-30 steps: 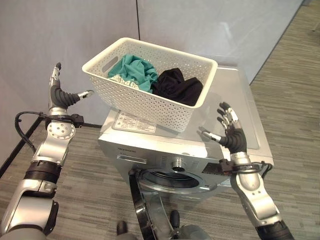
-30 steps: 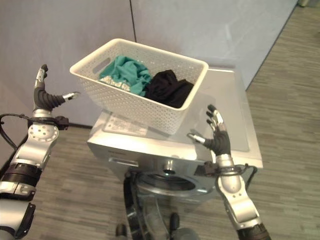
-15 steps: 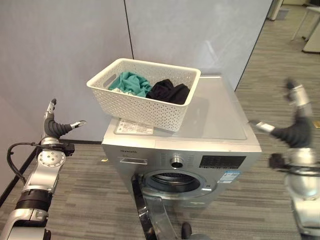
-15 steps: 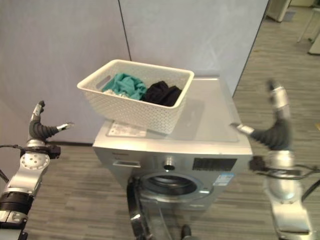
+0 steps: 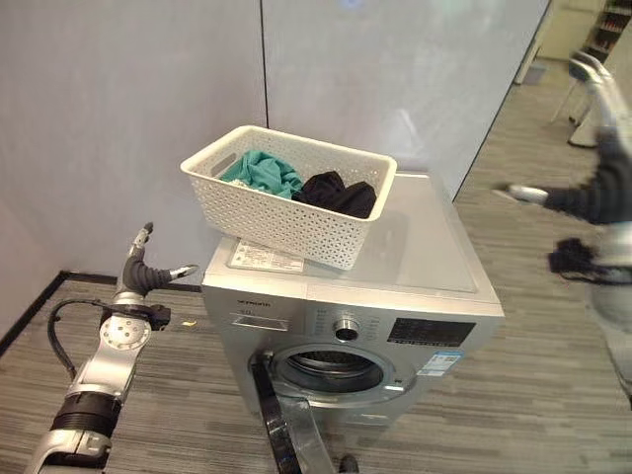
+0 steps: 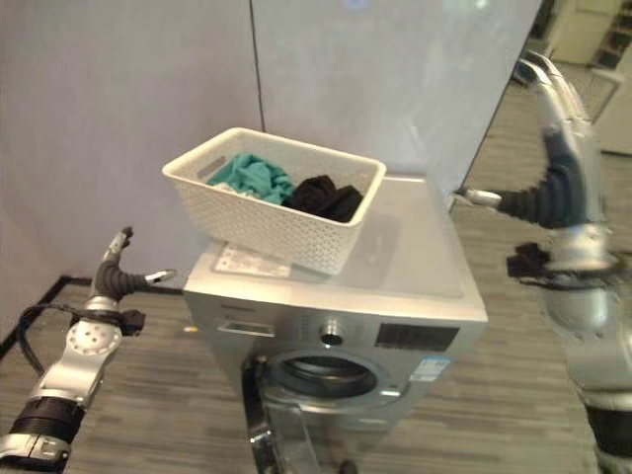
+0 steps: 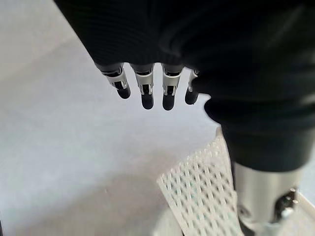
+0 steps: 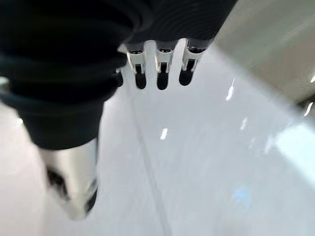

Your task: Grab the laundry basket,head to the washer,open it,put in the laundry and shut it.

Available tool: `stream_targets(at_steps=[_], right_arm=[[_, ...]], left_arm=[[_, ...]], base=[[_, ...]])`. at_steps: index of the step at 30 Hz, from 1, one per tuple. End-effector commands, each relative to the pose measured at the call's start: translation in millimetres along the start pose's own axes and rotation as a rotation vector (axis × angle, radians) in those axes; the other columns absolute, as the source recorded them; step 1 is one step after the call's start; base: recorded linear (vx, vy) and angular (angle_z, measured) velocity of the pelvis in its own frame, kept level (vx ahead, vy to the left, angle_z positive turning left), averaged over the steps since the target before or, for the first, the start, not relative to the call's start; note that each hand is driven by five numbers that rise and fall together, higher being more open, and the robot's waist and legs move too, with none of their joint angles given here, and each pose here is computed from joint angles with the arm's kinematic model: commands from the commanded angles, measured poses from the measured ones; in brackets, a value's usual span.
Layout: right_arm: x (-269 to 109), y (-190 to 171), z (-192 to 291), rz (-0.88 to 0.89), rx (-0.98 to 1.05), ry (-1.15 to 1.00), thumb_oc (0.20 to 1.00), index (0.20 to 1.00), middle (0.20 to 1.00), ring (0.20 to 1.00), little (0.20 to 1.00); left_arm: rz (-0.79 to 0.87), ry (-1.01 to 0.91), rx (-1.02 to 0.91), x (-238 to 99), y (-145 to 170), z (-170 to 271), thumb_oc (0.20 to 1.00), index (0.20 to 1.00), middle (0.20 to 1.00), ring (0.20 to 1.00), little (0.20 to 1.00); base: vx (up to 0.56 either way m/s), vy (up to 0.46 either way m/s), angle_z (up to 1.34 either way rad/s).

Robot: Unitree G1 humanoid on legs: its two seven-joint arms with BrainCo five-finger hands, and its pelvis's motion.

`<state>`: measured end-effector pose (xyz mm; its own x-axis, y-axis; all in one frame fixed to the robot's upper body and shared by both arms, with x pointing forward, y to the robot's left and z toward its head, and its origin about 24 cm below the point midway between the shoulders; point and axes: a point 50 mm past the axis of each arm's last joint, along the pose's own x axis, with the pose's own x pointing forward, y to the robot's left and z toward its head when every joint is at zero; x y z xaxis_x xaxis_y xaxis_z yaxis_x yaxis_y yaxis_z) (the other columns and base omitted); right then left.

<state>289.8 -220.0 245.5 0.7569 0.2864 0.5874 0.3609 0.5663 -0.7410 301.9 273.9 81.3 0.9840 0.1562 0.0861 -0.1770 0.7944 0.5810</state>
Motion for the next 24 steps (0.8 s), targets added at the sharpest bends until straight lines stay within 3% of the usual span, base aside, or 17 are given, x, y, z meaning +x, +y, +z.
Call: stream_targets(at_steps=[1,3,9,24], right_arm=[[27,-14,-10,-0.004,0.024,0.06,1.0,1.0,1.0,1.0,1.0],[44,-7,-17,0.07,-0.071,0.092,1.0,1.0,1.0,1.0,1.0],[70,14,-33,0.204,-0.087,0.196,1.0,1.0,1.0,1.0,1.0],[68,43,-57,0.586,-0.024,0.383,1.0,1.0,1.0,1.0,1.0]], left_arm=[[0.057,-0.181,-0.044,25,12,47,1.0,1.0,1.0,1.0,1.0],[0.039,-0.194,-0.051,28,8,52,1.0,1.0,1.0,1.0,1.0],[0.047,-0.182,-0.057,32,14,52,1.0,1.0,1.0,1.0,1.0],[-0.002,-0.146,-0.078,23,13,41,1.0,1.0,1.0,1.0,1.0]], base=[[-0.02,0.008,0.37],[-0.03,0.001,0.29],[-0.03,-0.014,0.37],[-0.01,-0.004,0.06]])
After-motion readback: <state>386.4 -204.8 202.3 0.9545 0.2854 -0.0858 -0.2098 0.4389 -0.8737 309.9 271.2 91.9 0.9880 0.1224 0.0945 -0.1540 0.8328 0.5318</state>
